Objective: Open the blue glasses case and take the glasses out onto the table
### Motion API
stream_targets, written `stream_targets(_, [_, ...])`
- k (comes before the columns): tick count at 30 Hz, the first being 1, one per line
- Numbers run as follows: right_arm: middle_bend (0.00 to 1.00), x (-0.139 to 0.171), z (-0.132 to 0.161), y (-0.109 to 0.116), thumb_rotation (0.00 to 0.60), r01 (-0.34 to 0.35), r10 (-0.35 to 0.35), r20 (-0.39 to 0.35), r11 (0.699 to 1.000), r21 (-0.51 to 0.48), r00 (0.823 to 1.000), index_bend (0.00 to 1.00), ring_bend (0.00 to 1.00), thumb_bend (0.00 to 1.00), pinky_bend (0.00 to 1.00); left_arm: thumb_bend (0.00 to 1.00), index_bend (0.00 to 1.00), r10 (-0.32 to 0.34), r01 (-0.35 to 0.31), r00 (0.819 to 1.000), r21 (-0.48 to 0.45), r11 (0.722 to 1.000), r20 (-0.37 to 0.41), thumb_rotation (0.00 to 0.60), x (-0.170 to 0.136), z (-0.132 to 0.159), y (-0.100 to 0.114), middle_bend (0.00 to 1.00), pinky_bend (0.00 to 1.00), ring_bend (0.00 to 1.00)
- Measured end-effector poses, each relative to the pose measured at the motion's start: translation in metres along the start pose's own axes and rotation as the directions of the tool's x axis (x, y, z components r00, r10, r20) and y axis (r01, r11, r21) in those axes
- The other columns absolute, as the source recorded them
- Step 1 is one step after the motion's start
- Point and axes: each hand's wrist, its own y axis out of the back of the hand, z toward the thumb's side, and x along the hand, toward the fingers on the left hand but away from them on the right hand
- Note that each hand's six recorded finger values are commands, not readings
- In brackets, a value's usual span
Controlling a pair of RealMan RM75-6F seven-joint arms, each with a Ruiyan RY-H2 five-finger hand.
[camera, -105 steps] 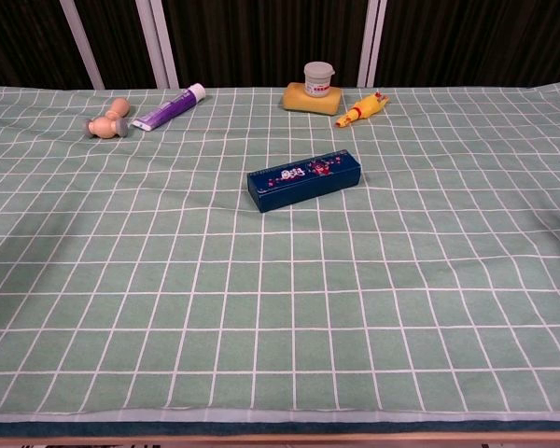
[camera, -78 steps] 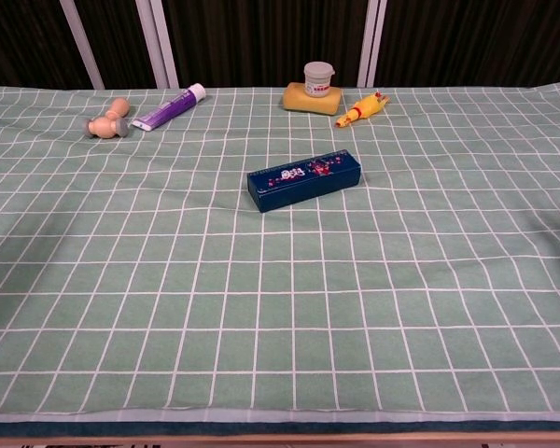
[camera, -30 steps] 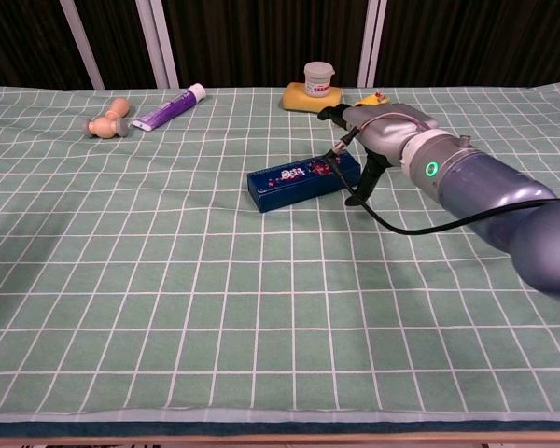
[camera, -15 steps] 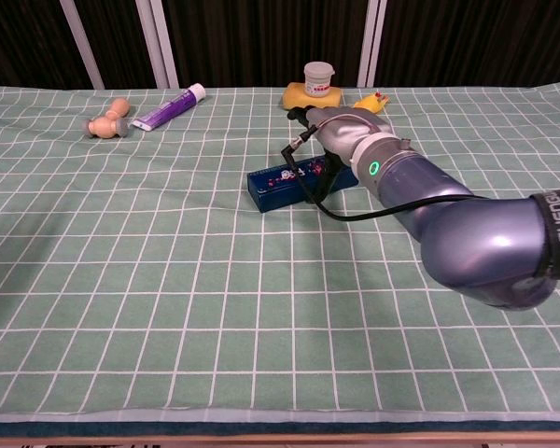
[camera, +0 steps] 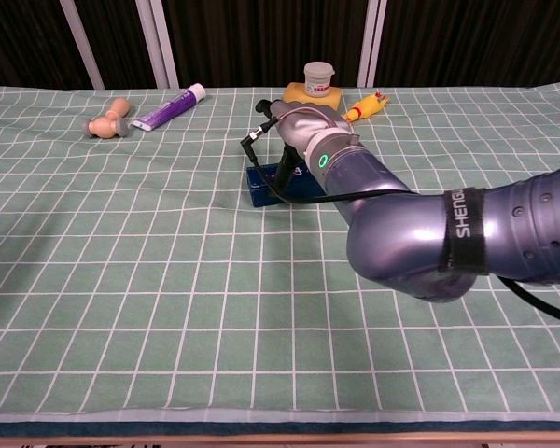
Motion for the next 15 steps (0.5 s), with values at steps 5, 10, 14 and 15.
stream_targets(5, [0.00, -0.006, 0.005, 0.000, 0.600, 0.005, -0.005, 0.008, 1.000, -0.004, 1.000, 0.00, 0.00, 0.08, 0.24, 0.00, 0.00, -0.004, 0.004, 1.000, -0.012, 1.000, -0.002, 0.600, 0.000, -0.001, 0.001, 0.00, 0.00, 0.00])
stream_targets(10, [0.00, -0.013, 0.007, 0.003, 0.600, 0.010, -0.010, 0.018, 1.000, 0.009, 1.000, 0.00, 0.00, 0.08, 0.24, 0.00, 0.00, -0.009, 0.008, 1.000, -0.021, 1.000, -0.006, 0.600, -0.001, -0.001, 0.001, 0.00, 0.00, 0.00])
stream_targets(14, [0.00, -0.015, 0.009, 0.002, 0.600, 0.003, -0.003, 0.019, 1.000, -0.001, 1.000, 0.00, 0.00, 0.09, 0.24, 0.00, 0.00, -0.011, 0.011, 1.000, -0.026, 1.000, -0.007, 0.600, 0.000, -0.002, 0.001, 0.00, 0.00, 0.00])
stream_targets(15, [0.00, -0.014, 0.009, 0.001, 0.600, -0.001, 0.001, 0.020, 1.000, -0.006, 1.000, 0.00, 0.00, 0.10, 0.24, 0.00, 0.00, -0.013, 0.012, 1.000, -0.027, 1.000, -0.008, 0.600, 0.000, -0.002, 0.001, 0.00, 0.00, 0.00])
